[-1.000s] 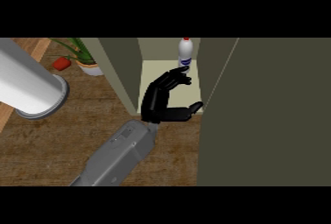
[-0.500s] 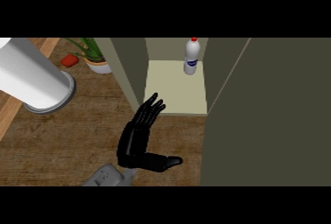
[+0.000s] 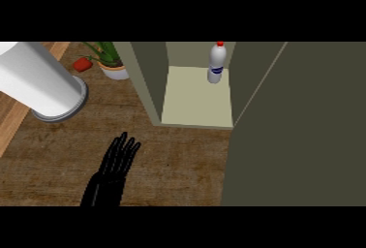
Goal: Pick up the bottled water, place it into the cabinet and close the cabinet
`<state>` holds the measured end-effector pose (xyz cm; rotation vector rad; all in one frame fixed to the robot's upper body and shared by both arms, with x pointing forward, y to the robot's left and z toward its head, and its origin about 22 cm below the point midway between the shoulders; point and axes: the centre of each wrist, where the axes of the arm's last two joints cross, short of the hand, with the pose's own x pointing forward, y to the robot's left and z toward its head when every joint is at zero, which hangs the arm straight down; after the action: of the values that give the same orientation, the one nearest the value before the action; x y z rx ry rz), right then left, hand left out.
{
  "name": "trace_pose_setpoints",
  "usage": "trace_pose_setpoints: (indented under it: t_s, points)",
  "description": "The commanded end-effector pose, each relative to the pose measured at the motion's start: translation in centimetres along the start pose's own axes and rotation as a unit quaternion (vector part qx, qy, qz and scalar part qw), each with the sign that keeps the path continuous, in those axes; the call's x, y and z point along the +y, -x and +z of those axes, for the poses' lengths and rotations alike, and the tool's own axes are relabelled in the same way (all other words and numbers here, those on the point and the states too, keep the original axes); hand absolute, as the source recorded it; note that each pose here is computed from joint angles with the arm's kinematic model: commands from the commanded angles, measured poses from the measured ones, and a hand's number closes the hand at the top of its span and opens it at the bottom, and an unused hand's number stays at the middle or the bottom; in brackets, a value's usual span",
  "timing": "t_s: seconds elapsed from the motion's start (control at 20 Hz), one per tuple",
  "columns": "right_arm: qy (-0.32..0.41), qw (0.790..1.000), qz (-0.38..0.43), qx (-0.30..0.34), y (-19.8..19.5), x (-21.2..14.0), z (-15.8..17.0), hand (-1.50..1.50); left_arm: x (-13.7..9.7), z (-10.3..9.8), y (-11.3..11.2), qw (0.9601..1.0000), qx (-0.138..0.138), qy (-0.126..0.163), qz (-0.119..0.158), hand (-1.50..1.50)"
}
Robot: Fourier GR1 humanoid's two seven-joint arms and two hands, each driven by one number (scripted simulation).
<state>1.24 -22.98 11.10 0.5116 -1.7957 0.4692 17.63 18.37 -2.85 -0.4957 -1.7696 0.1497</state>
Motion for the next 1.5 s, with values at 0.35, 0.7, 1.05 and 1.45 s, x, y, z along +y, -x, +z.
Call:
trace_pose_setpoints:
  t_s: [0.35, 0.7, 1.05, 1.45]
  points:
    - [-0.126, 0.988, 0.071, -0.045, -4.2, 0.1, -3.5, 1.50, 6.4, 5.4, -5.2, 0.9992, -0.024, 0.010, -0.030, -1.50]
    - [-0.133, 0.991, 0.018, -0.007, -3.4, 0.9, -4.5, 1.50, 9.1, 7.7, -8.1, 0.9992, -0.019, 0.031, -0.019, -1.50]
    - [-0.221, 0.972, 0.073, -0.020, -2.7, -0.1, -6.6, 1.50, 10.7, 7.4, -9.5, 0.9986, -0.018, 0.044, -0.026, -1.50]
    - [-0.241, 0.967, 0.079, 0.008, -0.7, 0.0, -8.9, 1.50, 12.2, 7.0, -10.8, 0.9977, -0.027, 0.057, -0.027, -1.50]
